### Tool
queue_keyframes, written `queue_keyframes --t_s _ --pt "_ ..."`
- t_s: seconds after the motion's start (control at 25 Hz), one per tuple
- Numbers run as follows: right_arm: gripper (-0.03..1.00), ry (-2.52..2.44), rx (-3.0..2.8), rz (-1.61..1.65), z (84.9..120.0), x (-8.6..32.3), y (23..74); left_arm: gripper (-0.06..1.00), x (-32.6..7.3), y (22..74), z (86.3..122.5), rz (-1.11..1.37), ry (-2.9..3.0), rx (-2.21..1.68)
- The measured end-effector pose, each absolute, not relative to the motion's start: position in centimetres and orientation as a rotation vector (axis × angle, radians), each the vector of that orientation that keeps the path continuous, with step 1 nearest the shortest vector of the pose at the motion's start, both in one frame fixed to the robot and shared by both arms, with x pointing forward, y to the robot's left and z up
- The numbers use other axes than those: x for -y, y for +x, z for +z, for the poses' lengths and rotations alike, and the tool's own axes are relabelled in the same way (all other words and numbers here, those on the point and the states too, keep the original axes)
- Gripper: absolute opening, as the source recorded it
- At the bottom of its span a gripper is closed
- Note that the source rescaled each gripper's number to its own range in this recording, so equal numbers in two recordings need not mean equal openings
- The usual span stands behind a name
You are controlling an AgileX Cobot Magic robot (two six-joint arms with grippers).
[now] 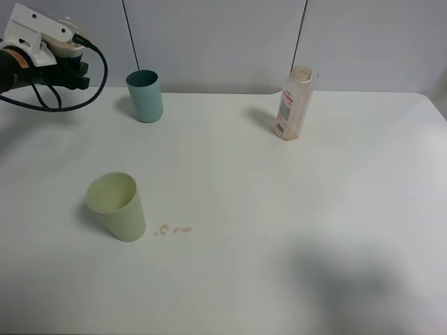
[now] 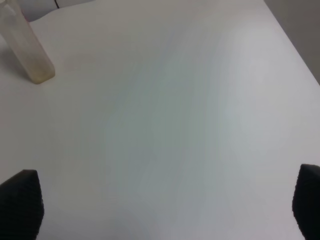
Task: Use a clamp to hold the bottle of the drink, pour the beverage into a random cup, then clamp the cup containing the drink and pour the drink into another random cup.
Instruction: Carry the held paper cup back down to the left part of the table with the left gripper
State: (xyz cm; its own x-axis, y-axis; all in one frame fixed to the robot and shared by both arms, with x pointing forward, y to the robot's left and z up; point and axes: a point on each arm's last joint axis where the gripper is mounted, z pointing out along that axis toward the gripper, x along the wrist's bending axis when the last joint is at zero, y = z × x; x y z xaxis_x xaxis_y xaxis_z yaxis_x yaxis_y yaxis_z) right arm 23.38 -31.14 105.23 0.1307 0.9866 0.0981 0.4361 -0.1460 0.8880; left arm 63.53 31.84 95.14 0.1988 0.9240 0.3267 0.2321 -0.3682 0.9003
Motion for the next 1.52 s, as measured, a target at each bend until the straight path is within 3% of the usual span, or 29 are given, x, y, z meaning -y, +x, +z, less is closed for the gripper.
queue_keyframes --t_s 0.68,1.52 --pt "1.0 1.689 -1.392 0.967 105.2 31.1 23.4 0.01 -35.4 57.0 91.2 1.206 1.535 -1.202" --pt "1.0 1.689 -1.392 0.967 105.2 31.1 23.4 0.01 -35.2 53.7 85.2 1.095 1.513 -1.32"
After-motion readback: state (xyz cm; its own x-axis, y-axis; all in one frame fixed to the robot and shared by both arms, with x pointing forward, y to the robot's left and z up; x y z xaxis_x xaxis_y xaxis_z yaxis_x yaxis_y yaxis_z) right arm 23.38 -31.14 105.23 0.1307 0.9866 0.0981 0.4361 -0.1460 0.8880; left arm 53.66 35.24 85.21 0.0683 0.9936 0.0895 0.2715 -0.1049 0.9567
